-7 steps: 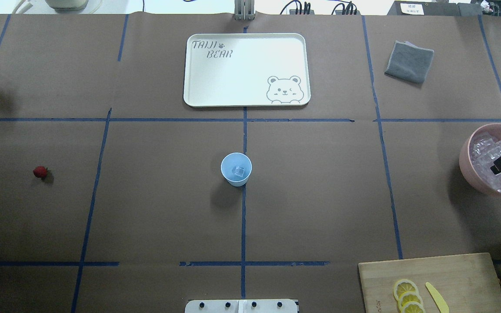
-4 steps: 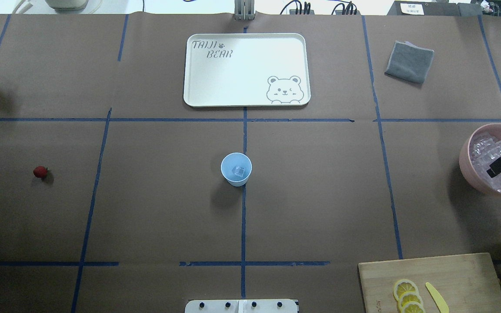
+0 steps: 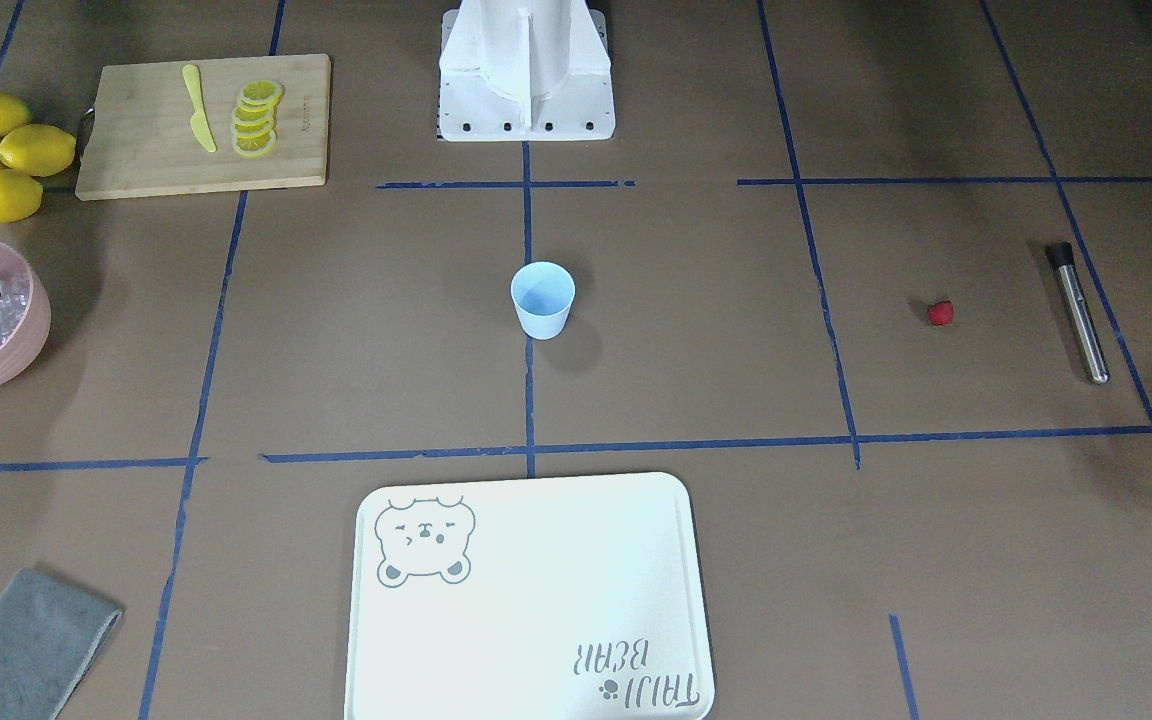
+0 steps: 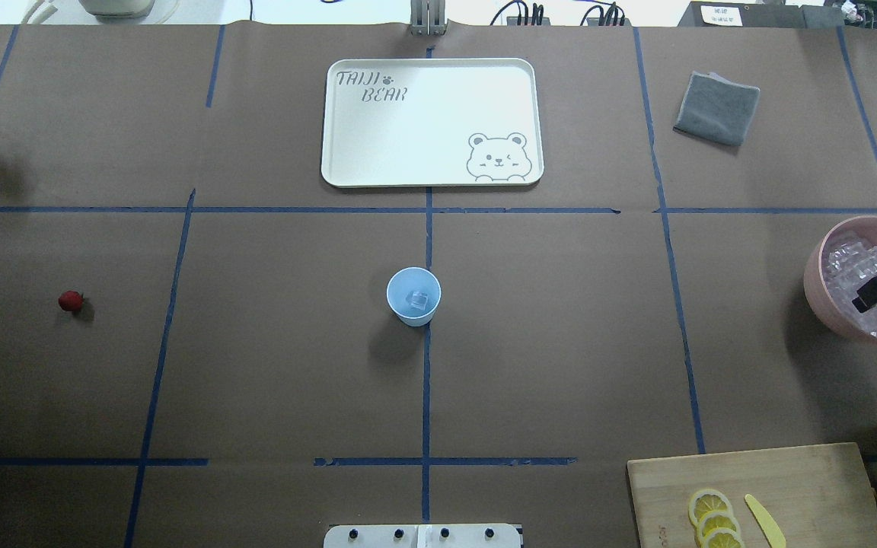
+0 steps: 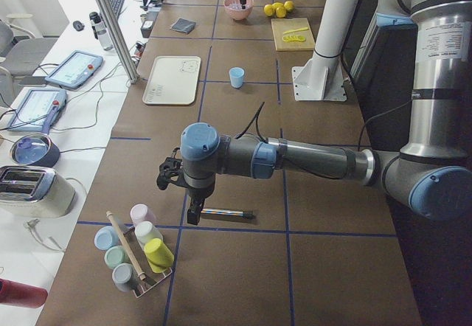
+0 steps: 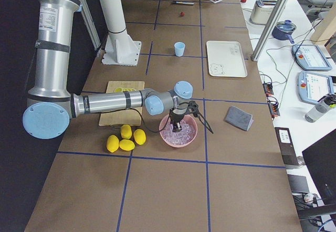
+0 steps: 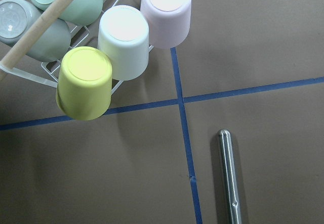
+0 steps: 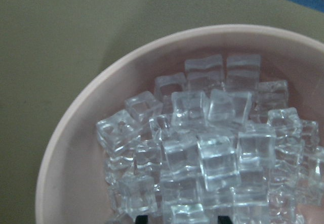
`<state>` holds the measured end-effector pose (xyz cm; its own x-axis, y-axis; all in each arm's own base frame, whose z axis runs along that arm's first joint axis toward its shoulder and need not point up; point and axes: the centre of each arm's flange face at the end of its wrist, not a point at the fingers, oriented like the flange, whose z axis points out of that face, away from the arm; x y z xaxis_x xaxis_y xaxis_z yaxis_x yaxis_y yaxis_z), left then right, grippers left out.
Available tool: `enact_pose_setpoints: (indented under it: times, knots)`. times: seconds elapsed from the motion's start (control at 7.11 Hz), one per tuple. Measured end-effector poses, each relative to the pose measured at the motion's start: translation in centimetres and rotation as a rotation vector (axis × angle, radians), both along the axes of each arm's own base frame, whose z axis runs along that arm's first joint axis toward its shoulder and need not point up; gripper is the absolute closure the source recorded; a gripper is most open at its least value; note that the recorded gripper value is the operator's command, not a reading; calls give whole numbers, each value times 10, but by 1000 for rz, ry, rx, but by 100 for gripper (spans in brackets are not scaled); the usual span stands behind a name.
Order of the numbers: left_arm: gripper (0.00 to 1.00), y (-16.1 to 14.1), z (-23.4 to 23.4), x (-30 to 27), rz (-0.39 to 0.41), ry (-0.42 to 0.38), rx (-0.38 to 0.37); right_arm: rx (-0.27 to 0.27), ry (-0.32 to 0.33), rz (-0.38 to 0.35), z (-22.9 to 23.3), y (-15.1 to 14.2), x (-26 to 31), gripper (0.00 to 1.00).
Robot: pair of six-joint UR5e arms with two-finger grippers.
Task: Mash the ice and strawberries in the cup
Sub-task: 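Close the right gripper on another ice cube in the bowl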
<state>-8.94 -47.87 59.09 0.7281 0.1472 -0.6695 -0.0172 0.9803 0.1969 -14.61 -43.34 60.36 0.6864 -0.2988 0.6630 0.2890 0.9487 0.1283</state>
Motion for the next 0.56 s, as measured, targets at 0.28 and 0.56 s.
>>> enact_pose_setpoints:
  times: [0.28,0.56]
  knots:
    - [0,1,-4,0,1,0,5,-1,5,1,1,0,0,55]
    - [0,2,-6,0,1,0,8,-1,10,2,3,0,1,100]
